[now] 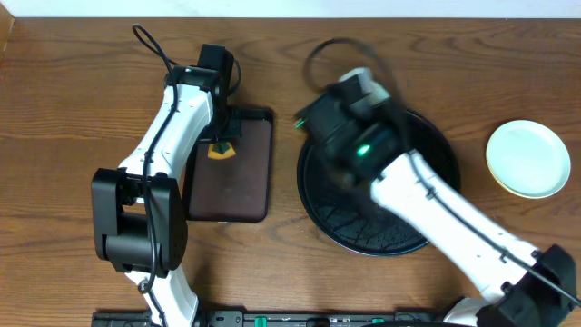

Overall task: Clean dirty plates on tray and stack at the side
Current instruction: 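Tilt and lift the pale green plate with the right gripper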

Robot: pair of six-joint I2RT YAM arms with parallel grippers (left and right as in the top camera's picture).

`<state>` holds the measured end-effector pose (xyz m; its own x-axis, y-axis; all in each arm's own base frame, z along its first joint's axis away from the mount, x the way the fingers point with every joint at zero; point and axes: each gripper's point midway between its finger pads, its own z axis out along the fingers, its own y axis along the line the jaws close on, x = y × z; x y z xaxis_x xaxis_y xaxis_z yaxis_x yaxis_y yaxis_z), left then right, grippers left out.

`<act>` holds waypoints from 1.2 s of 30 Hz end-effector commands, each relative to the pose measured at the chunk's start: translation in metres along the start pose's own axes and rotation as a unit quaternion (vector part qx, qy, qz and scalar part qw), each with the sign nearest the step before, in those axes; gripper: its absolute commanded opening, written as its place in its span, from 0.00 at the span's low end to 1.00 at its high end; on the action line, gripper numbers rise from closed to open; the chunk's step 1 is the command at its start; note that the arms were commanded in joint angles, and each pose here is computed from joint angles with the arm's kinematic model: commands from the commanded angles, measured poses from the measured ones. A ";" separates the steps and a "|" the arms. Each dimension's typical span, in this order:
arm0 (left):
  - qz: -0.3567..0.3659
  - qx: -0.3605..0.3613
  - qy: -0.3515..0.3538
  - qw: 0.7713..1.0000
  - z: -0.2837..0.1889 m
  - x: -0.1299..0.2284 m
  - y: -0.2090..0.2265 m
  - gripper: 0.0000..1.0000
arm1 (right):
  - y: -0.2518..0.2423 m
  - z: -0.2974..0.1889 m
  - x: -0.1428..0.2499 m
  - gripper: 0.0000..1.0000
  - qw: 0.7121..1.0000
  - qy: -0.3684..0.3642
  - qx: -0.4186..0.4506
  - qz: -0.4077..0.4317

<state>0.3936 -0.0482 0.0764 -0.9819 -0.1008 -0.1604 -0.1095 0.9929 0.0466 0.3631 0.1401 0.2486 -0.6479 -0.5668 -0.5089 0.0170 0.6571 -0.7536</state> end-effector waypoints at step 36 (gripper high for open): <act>0.033 -0.001 -0.010 0.999 0.034 0.005 0.000 0.79 | -0.008 0.027 0.002 0.01 0.987 0.027 -0.133 0.081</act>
<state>0.3956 -0.0485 0.0478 -0.9804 -0.0395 -0.1929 -0.0498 0.9976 0.0489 0.3891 0.1008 0.2226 -0.7396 -0.3735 -0.5600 -0.0042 0.8345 -0.5510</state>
